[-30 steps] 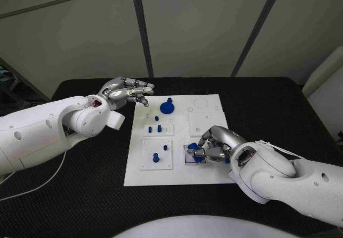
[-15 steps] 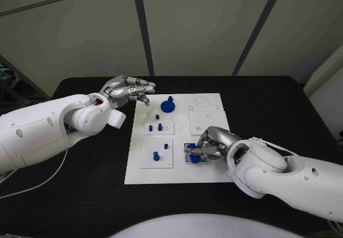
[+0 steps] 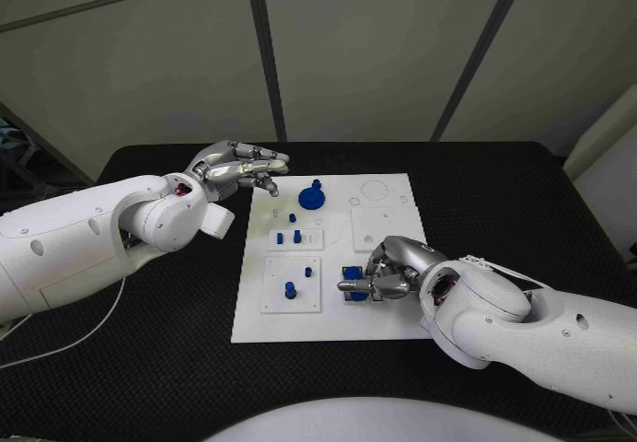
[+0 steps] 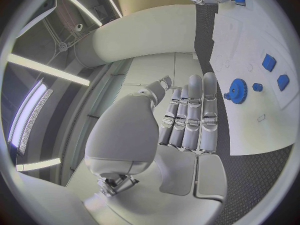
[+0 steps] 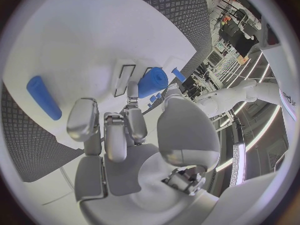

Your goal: Assemble the parts on the task board

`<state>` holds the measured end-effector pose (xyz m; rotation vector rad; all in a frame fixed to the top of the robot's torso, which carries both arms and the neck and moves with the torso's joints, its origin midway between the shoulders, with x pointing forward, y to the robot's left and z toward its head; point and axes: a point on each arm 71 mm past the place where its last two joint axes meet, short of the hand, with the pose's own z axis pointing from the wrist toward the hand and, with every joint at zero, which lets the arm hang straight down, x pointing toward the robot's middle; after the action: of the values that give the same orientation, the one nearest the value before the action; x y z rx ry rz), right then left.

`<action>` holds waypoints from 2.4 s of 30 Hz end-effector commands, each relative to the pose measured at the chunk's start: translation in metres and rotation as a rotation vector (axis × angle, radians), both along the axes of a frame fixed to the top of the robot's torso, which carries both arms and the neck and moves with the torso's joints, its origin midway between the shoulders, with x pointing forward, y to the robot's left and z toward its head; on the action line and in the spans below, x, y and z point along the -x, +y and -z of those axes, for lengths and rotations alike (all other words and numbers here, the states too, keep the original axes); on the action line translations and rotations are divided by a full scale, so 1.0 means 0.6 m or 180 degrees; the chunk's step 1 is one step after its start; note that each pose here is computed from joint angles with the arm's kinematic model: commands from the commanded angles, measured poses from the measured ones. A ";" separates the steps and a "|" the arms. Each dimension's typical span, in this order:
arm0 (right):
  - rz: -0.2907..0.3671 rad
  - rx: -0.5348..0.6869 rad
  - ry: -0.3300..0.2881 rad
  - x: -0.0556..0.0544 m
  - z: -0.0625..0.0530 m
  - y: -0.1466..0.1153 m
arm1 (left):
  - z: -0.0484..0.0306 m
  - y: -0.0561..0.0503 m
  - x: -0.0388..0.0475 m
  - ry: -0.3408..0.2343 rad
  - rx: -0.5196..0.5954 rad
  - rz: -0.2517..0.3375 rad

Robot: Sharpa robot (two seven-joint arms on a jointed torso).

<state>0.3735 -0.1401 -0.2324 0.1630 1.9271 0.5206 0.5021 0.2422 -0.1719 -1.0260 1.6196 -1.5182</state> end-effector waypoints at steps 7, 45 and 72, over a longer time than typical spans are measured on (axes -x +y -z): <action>-0.0181 -0.0102 -0.0181 0.009 -0.014 0.000 | -0.002 0.000 0.001 0.0000 0.0015 0.0033; -0.0437 -0.0068 -0.0179 0.012 -0.013 -0.023 | 0.001 -0.001 -0.001 0.0025 0.0005 0.0041; -0.0485 0.0028 -0.0157 0.005 -0.005 -0.021 | 0.003 0.000 0.000 0.0061 -0.0010 0.0054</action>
<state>0.3708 -0.1538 -0.2305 0.0138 1.9125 0.6036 0.5026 0.2429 -0.1745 -1.0349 1.6406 -1.5082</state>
